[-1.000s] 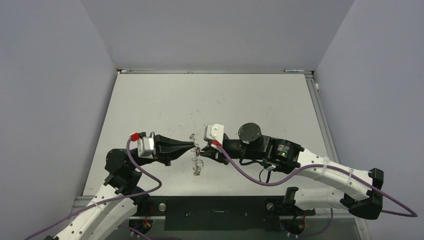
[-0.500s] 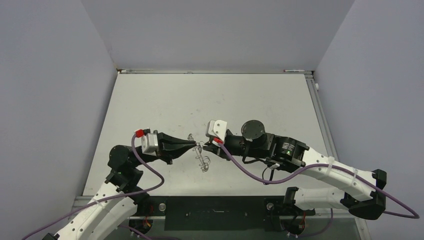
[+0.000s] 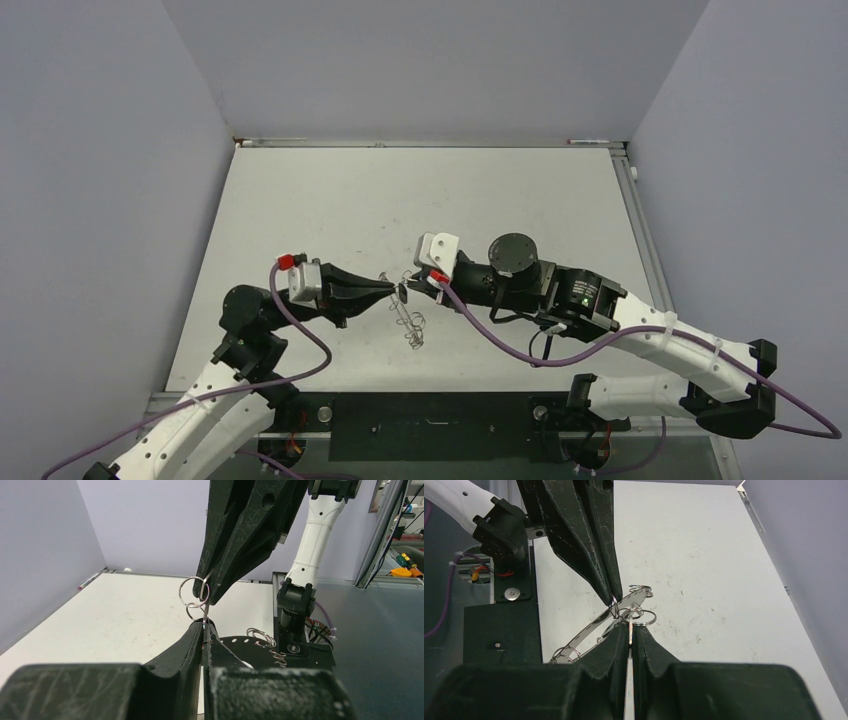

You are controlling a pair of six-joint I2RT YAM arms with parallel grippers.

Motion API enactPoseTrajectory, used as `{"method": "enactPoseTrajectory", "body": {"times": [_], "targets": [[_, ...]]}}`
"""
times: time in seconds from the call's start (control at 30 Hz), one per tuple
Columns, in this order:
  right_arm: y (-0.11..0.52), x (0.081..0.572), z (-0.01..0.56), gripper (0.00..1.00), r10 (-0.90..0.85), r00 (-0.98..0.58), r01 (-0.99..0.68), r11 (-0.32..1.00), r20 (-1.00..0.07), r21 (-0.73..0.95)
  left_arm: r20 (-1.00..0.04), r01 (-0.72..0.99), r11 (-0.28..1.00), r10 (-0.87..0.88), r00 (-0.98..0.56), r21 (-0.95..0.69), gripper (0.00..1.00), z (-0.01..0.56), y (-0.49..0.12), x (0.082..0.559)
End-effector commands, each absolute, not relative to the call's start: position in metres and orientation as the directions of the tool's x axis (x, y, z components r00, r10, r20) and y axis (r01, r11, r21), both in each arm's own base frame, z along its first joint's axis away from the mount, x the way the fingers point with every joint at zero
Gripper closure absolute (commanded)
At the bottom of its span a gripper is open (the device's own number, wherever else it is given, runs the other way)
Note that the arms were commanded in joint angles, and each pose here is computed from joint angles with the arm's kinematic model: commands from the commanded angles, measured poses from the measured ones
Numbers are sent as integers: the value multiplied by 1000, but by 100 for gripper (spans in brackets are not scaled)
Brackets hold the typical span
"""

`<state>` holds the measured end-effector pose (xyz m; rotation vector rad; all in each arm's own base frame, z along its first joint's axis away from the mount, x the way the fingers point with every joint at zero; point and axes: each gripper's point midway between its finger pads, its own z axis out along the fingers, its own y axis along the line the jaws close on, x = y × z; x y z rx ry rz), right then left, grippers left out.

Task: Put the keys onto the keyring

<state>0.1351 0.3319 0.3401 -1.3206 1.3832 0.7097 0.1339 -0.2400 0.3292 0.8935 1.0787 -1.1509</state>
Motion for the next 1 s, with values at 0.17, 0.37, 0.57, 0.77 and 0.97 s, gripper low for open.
{"method": "enactPoseTrajectory", "body": {"times": [0.17, 0.37, 0.57, 0.77, 0.97], "targets": [[337, 136, 363, 95, -285, 196, -938, 224, -938, -264, -960, 976, 213, -260, 103, 47, 100, 350, -239, 136], [336, 139, 359, 95, -292, 194, -933, 239, -936, -268, -970, 974, 223, -227, 84, 32, 64, 344, -241, 142], [332, 145, 354, 95, -317, 184, -923, 269, -930, -274, -965, 956, 289, -230, 125, 54, 32, 349, -232, 146], [332, 154, 337, 95, -363, 165, -912, 299, -917, -282, -958, 882, 468, -223, 180, 57, 11, 354, -211, 168], [338, 164, 320, 95, -372, 161, -901, 323, -914, -290, -947, 715, 698, -197, 254, 46, 4, 359, -173, 199]]}}
